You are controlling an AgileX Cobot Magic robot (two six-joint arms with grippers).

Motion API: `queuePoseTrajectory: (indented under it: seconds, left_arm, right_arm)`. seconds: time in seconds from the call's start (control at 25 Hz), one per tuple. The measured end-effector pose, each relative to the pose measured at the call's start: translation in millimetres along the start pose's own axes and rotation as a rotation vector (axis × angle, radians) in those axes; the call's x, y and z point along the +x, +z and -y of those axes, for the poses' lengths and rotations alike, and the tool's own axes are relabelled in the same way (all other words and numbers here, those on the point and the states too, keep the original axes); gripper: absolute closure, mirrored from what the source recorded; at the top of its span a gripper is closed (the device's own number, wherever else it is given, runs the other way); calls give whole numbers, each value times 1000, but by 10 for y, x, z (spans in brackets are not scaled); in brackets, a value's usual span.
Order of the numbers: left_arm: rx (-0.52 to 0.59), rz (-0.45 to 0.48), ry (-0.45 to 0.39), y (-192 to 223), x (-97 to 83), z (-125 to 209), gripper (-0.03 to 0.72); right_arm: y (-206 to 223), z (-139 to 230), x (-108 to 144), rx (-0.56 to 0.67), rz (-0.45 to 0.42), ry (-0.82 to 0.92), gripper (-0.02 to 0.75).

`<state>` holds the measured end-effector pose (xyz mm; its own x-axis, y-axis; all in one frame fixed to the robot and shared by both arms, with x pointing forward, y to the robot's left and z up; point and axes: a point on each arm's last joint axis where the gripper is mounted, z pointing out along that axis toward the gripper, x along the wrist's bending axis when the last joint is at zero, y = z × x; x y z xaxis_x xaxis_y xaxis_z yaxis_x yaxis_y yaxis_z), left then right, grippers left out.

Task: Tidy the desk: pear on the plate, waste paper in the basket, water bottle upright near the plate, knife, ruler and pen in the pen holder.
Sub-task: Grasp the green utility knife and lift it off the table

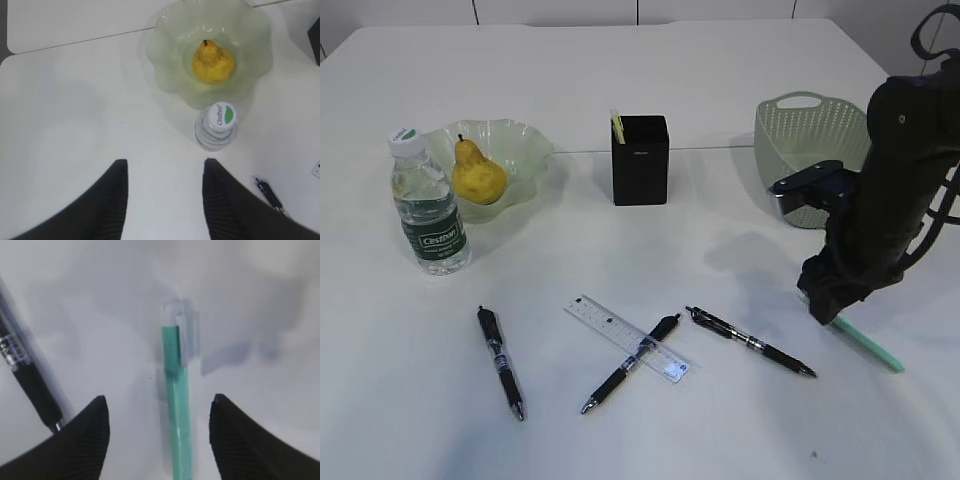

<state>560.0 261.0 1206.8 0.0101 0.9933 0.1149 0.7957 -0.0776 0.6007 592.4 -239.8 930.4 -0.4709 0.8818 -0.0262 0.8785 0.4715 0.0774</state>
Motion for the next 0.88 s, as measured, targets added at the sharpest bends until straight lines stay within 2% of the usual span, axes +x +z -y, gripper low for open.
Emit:
queuePoseTrajectory:
  seconds: [0.2,0.88]
  left_arm:
    - [0,-3,1,0,3,0,347]
    - [-1,-5,3,0,4,-1,348]
  right_arm:
    - [55,-8,-37,9,35,-6,242]
    - [283,-5,-41,62,22,-6,243]
